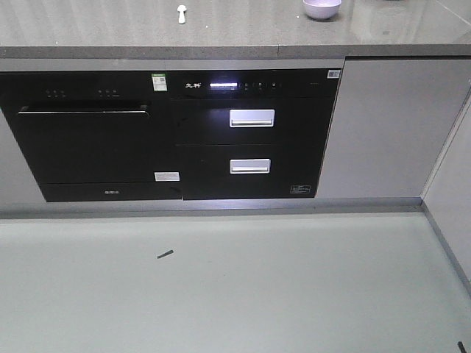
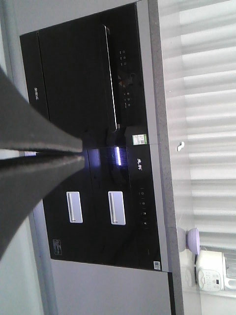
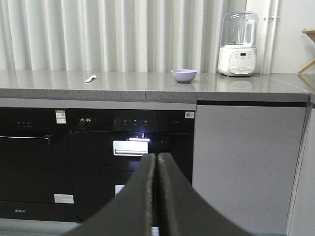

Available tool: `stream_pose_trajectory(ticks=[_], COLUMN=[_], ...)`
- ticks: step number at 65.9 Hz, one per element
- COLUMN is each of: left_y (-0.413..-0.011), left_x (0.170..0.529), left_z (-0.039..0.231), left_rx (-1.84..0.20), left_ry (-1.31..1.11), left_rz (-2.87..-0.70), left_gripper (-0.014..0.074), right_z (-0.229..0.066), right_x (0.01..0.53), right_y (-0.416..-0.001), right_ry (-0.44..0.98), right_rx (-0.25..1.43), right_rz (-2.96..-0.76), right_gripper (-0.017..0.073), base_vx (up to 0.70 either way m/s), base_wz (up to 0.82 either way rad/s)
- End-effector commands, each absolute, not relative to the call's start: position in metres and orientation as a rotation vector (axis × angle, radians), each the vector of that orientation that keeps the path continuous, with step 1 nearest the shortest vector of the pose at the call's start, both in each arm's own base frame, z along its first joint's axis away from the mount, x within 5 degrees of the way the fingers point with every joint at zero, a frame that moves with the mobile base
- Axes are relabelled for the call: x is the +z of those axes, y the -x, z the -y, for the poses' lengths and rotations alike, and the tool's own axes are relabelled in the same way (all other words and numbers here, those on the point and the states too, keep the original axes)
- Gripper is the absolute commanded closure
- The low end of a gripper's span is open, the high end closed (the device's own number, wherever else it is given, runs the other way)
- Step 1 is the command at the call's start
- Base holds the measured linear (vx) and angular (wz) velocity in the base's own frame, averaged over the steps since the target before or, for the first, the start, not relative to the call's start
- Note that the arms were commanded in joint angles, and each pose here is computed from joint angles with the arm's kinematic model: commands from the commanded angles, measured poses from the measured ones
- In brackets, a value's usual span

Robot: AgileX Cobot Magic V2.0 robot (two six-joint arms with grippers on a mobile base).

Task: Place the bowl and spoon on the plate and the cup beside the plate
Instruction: 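Continue driving closer to the counter holding the spoon and bowl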

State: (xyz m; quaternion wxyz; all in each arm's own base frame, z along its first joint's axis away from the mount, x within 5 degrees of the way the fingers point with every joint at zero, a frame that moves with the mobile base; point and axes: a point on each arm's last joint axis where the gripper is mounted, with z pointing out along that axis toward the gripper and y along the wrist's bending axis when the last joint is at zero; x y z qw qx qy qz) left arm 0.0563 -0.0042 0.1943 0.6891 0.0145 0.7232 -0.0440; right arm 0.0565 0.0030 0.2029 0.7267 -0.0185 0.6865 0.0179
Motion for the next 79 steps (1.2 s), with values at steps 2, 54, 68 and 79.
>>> stream_pose_trajectory(ticks=[2,54,68,79], left_y=[-0.0563,-0.0563,-0.0563,-0.0563], left_x=[0.1921,0.1921,0.1921,0.1921], left_z=[0.0051,0.0051,0.0051,0.0051], left_rx=[-0.117,-0.117,-0.117,-0.117], left_ry=[-0.029,-0.029,-0.029,-0.029], left_rz=[-1.555,-1.555,-1.555,-1.555], left_gripper=[0.06,0.06,0.06,0.06], right_z=[-0.0017,-0.0017,-0.0017,-0.0017], right_x=[0.21,0.21,0.21,0.21], right_y=[-0.0555,-0.0555,-0.0555,-0.0555], right_ry=[0.036,0.036,0.036,0.036], right_rx=[0.019,0.019,0.019,0.019], right_rz=[-1.433,-1.433,-1.433,-1.433], right_gripper=[0.0561,0.0561,0.0561,0.0561], base_vx=[0.09,0.04,0.03,0.04], base_wz=[-0.01,-0.01,-0.01,-0.01])
